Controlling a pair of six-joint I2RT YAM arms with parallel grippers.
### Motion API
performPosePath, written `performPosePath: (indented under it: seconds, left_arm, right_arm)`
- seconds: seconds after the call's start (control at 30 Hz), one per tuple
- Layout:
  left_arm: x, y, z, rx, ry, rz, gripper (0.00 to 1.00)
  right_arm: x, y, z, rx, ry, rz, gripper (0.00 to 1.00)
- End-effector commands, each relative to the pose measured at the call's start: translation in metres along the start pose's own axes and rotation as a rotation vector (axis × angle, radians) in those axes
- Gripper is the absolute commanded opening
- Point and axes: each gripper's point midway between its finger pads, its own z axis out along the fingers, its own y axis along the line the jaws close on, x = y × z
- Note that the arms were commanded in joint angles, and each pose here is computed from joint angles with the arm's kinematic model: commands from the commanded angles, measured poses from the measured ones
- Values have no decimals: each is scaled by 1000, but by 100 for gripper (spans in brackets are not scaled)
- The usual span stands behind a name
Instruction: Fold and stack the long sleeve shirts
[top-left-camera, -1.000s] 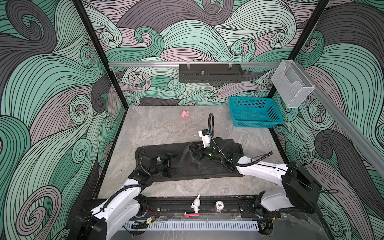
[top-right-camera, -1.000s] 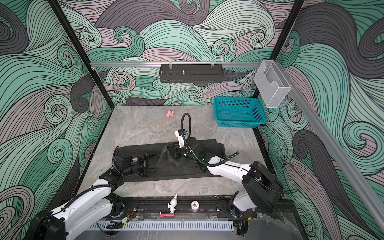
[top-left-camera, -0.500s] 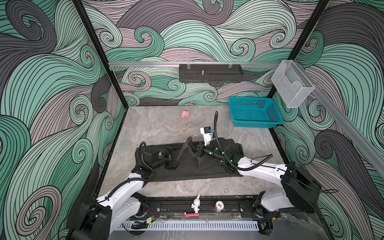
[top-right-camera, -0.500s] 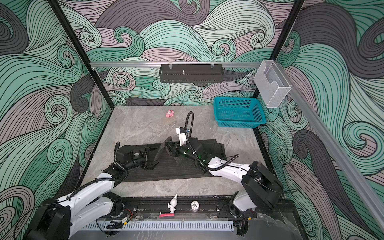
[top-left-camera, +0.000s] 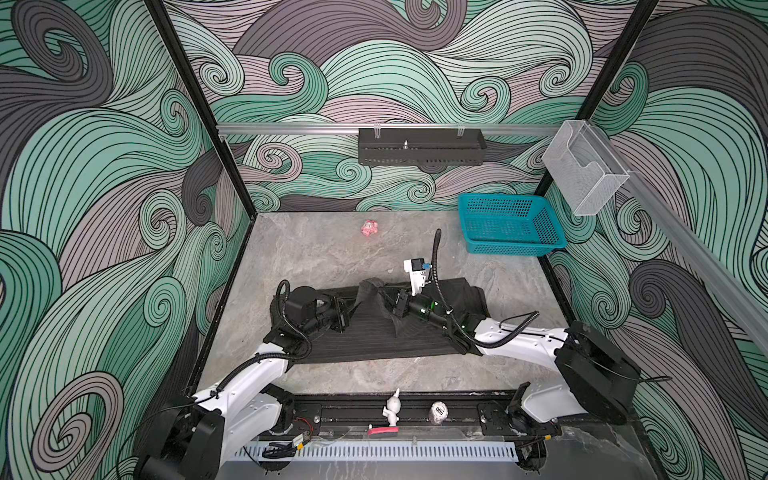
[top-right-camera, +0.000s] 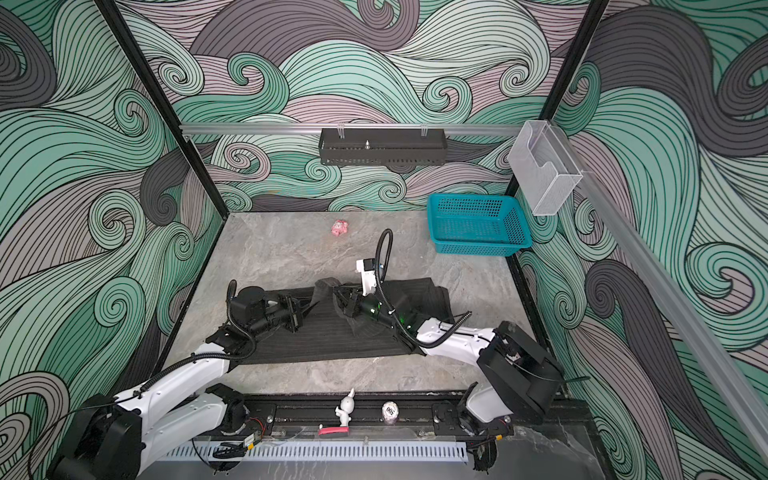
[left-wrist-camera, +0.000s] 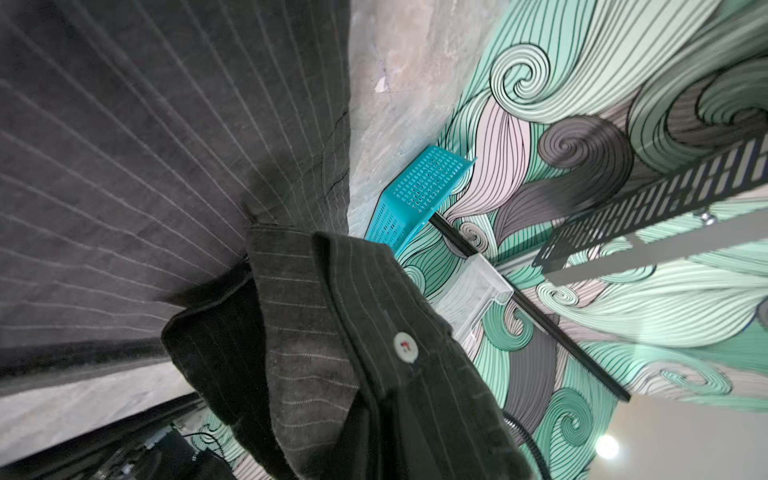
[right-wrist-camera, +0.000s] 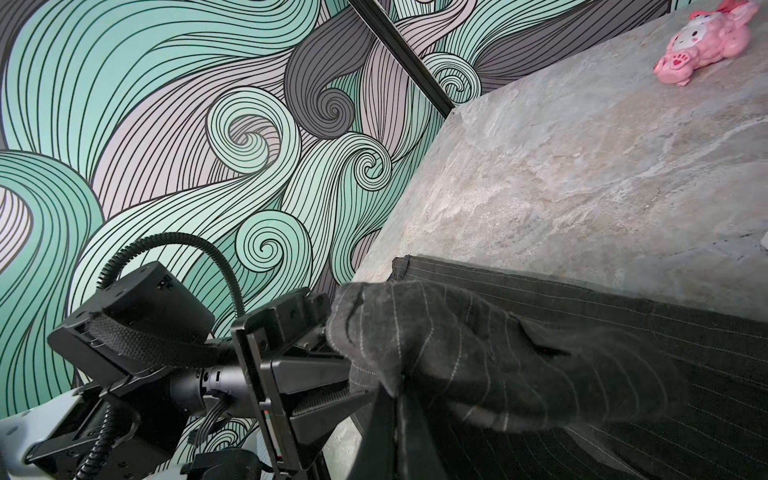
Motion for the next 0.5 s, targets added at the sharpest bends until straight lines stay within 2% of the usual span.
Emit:
performPosePath:
  seconds: [0.0, 0.17, 0.27, 0.33, 0.4, 0.47]
  left_arm:
    - [1, -13, 0, 37, -5, 19, 0]
    - [-6, -24, -4, 37, -21, 56, 0]
    - [-5, -37, -10, 24, -27, 143, 0]
    - [-7, -44, -18, -13, -41, 233, 0]
    - [-10, -54, -30, -58, -67, 363, 0]
    - [-10, -62, -42, -114, -79, 499, 0]
  right_arm:
    - [-13, 12, -9, -36, -47, -26, 0]
    - [-7, 13, -21, -32, -25, -68, 0]
    - [-2, 12, -31, -20, 3, -111, 0]
    - [3, 6, -37, 8, 40, -139, 11]
    - [8, -4, -45, 54, 79, -162, 32]
    - [10, -14, -55, 107, 113, -182, 48]
